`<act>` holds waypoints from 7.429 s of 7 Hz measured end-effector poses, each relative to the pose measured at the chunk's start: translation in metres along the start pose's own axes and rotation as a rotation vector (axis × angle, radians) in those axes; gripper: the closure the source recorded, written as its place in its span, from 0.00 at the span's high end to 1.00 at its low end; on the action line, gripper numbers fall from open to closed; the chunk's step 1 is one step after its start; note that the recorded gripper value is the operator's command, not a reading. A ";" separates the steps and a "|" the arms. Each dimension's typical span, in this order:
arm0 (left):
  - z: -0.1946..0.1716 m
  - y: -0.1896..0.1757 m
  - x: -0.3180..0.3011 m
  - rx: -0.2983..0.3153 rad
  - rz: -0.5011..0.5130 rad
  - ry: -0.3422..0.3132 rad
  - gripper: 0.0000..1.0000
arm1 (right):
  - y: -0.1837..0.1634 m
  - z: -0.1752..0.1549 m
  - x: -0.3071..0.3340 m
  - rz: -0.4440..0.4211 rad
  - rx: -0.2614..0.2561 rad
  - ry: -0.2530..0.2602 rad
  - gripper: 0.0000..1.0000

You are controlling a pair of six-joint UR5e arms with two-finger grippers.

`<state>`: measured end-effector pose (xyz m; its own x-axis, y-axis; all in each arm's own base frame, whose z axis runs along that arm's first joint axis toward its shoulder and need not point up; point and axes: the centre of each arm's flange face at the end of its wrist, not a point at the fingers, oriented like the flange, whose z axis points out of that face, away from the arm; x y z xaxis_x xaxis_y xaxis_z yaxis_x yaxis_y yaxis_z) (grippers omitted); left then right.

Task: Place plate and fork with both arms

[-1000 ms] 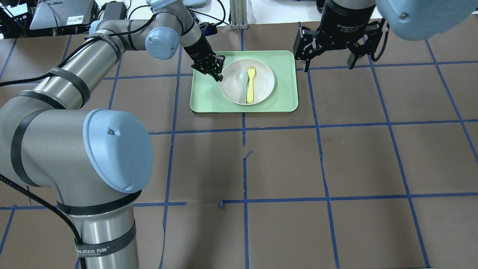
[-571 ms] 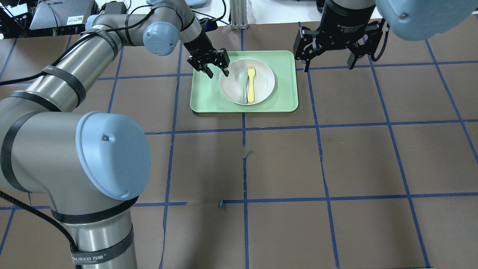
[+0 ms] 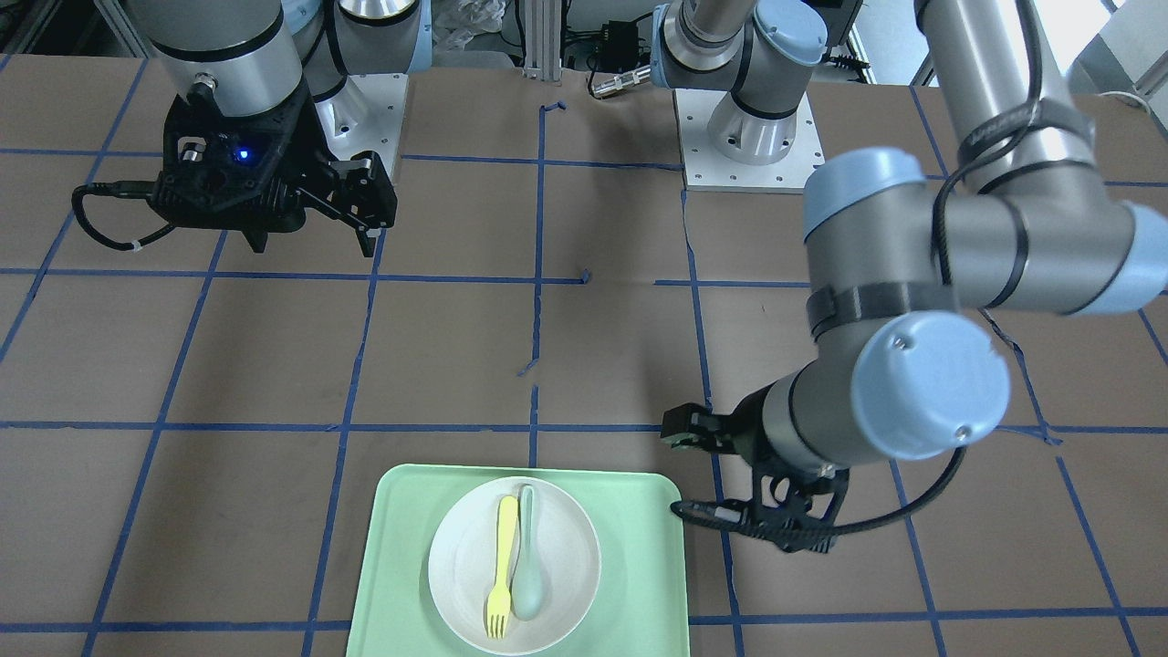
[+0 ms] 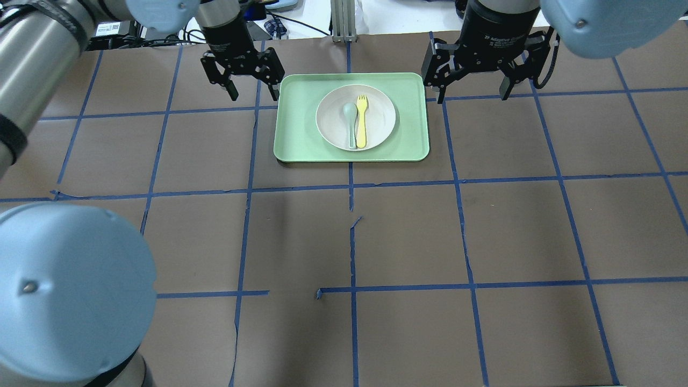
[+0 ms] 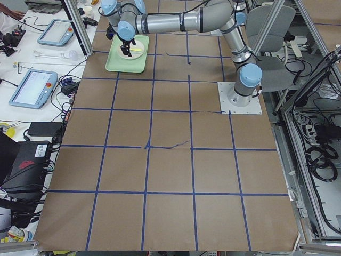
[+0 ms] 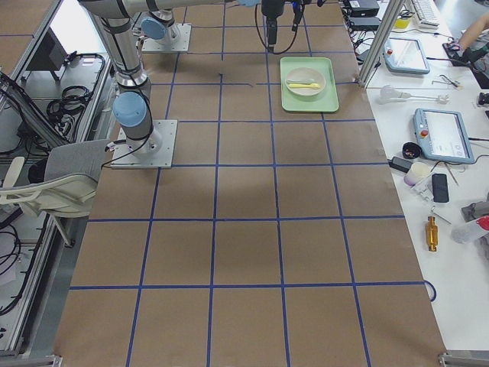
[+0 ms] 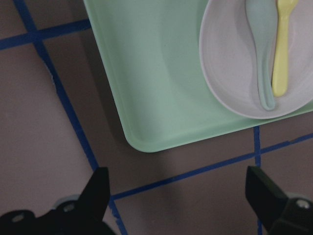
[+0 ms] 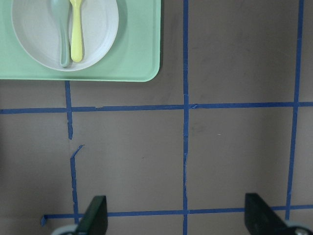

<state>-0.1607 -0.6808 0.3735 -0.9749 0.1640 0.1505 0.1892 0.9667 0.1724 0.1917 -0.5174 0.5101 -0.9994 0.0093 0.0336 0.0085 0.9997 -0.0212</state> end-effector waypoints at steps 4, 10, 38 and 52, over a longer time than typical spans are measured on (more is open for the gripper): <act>-0.068 0.146 0.003 0.068 -0.139 -0.033 1.00 | -0.060 0.033 -0.019 0.016 0.101 -0.046 1.00; -0.046 0.243 0.011 0.087 -0.235 -0.160 1.00 | -0.196 0.214 -0.082 -0.010 0.058 -0.055 0.79; -0.060 0.238 0.016 0.202 -0.118 -0.139 1.00 | -0.167 0.285 -0.147 -0.049 0.051 0.001 0.08; -0.052 0.238 0.016 0.187 -0.114 -0.138 1.00 | -0.156 0.323 -0.034 -0.004 0.026 -0.048 1.00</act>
<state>-0.1252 -0.4579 0.4678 -0.9979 0.0650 0.0039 0.0650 0.9979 -0.0039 0.2135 -0.6807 0.1896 -0.9999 0.0034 -0.0147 0.0041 0.9989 -0.0467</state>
